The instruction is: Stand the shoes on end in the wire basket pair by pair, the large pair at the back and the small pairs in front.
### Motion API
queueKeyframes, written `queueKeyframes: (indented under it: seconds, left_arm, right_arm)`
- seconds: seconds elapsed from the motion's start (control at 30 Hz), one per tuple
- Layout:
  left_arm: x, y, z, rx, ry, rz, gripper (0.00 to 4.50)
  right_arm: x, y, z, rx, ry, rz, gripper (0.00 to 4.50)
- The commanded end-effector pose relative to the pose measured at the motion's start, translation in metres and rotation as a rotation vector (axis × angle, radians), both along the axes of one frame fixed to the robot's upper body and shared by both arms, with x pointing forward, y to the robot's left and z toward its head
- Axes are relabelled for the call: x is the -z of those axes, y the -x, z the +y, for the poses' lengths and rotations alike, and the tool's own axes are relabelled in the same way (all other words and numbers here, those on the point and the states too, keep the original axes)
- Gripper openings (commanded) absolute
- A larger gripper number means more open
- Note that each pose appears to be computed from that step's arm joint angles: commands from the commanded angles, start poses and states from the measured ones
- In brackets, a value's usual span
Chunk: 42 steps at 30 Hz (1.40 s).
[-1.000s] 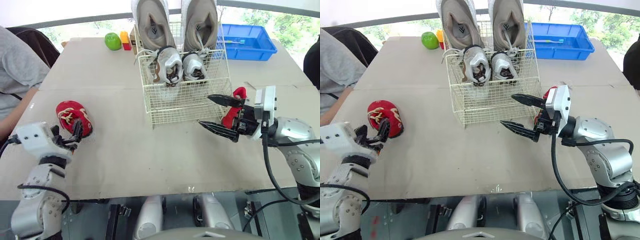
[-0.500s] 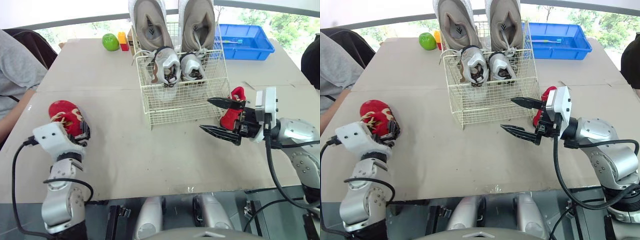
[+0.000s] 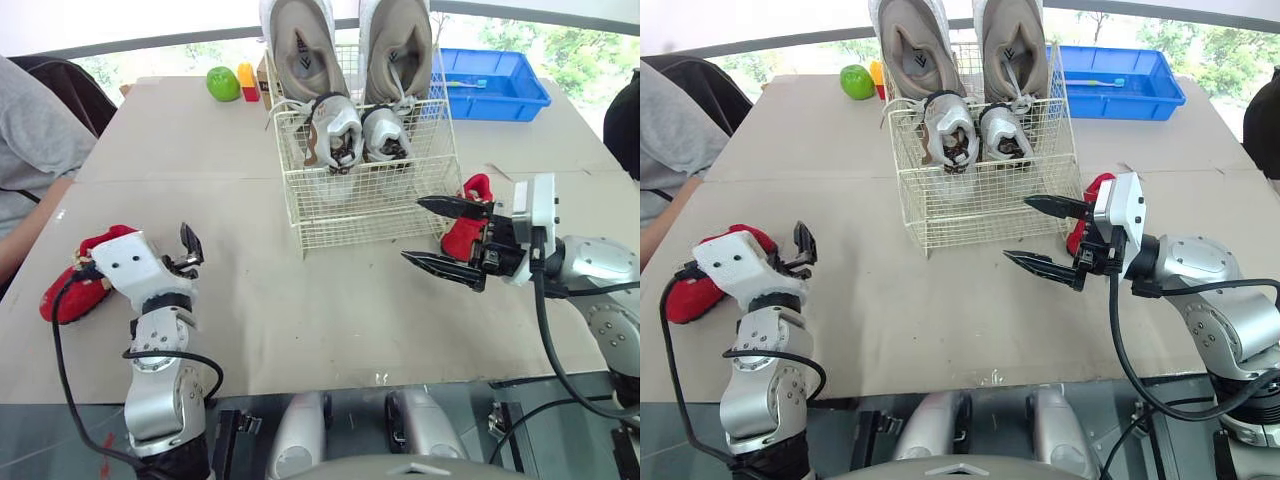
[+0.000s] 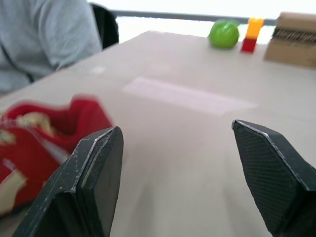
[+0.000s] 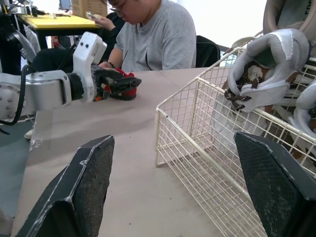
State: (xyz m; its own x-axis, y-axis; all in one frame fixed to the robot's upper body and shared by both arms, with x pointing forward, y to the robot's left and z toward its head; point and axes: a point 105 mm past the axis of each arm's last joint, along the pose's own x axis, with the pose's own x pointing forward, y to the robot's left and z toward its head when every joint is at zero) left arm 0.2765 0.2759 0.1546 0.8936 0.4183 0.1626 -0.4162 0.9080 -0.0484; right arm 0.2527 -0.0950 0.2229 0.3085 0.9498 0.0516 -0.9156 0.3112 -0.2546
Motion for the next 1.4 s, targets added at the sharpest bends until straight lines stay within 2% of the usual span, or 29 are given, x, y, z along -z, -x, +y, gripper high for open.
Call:
queueKeyframes:
  seconds: [0.03, 0.17, 0.33, 0.43, 0.53, 0.73, 0.83, 0.9, 0.93, 0.97, 1.0, 1.03, 1.13, 1.2, 1.27, 1.33, 1.4]
  left_arm:
    - [-0.017, 0.007, -0.001, 0.007, -0.026, -0.047, 3.82]
    - [-0.017, 0.004, -0.005, -0.038, -0.035, -0.019, 3.82]
    - [-0.023, 0.004, 0.010, -0.251, -0.111, 0.051, 3.82]
    - [-0.031, 0.003, 0.019, -0.386, -0.154, 0.126, 3.82]
    - [-0.027, -0.001, 0.033, -0.499, -0.149, 0.272, 3.82]
    - [-0.015, -0.013, 0.056, -0.536, -0.093, 0.420, 3.82]
    - [-0.003, -0.034, 0.073, -0.480, -0.082, 0.508, 3.82]
    - [0.006, -0.041, 0.074, -0.439, -0.030, 0.547, 3.82]
    - [0.005, -0.047, 0.073, -0.414, -0.053, 0.545, 3.82]
    - [0.006, -0.053, 0.071, -0.376, -0.073, 0.549, 3.31]
    - [0.009, -0.057, 0.068, -0.339, -0.069, 0.562, 3.09]
    - [0.011, -0.059, 0.067, -0.320, -0.063, 0.571, 2.64]
    - [0.016, -0.058, 0.066, -0.291, -0.053, 0.590, 1.19]
    - [0.017, -0.057, 0.065, -0.269, -0.044, 0.582, 0.39]
    - [0.017, -0.055, 0.066, -0.252, -0.049, 0.579, 0.04]
    - [0.010, -0.055, 0.060, -0.171, -0.032, 0.514, 0.04]
    - [-0.007, -0.060, 0.033, 0.123, -0.009, 0.335, 0.04]
  right_arm:
    - [-0.009, 0.005, -0.001, -0.013, -0.001, -0.038, 3.70]
    - [-0.008, 0.005, -0.001, -0.013, 0.001, -0.036, 3.70]
    - [-0.007, 0.005, -0.001, -0.013, 0.004, -0.035, 3.70]
    - [-0.007, 0.005, 0.000, -0.013, 0.007, -0.034, 3.70]
    - [-0.007, 0.005, 0.000, -0.014, 0.008, -0.032, 3.70]
    - [-0.007, 0.005, 0.002, -0.013, 0.009, -0.028, 3.70]
    - [-0.007, 0.005, 0.002, -0.006, 0.011, -0.024, 3.70]
    - [-0.007, 0.005, 0.002, -0.005, 0.014, -0.025, 3.70]
    - [-0.007, 0.005, 0.002, -0.002, 0.015, -0.026, 3.70]
    - [-0.007, 0.005, 0.001, 0.001, 0.016, -0.027, 3.81]
    - [-0.008, 0.005, 0.001, 0.005, 0.017, -0.028, 3.81]
    - [-0.008, 0.005, 0.000, 0.009, 0.017, -0.028, 3.81]
    - [-0.008, 0.006, -0.001, 0.019, 0.020, -0.028, 3.81]
    - [-0.008, 0.006, -0.002, 0.024, 0.021, -0.026, 3.81]
    - [-0.007, 0.007, -0.002, 0.026, 0.023, -0.025, 3.81]
    - [-0.007, 0.007, -0.002, 0.030, 0.020, -0.025, 3.81]
    - [-0.007, 0.008, -0.002, 0.032, 0.018, -0.025, 3.81]
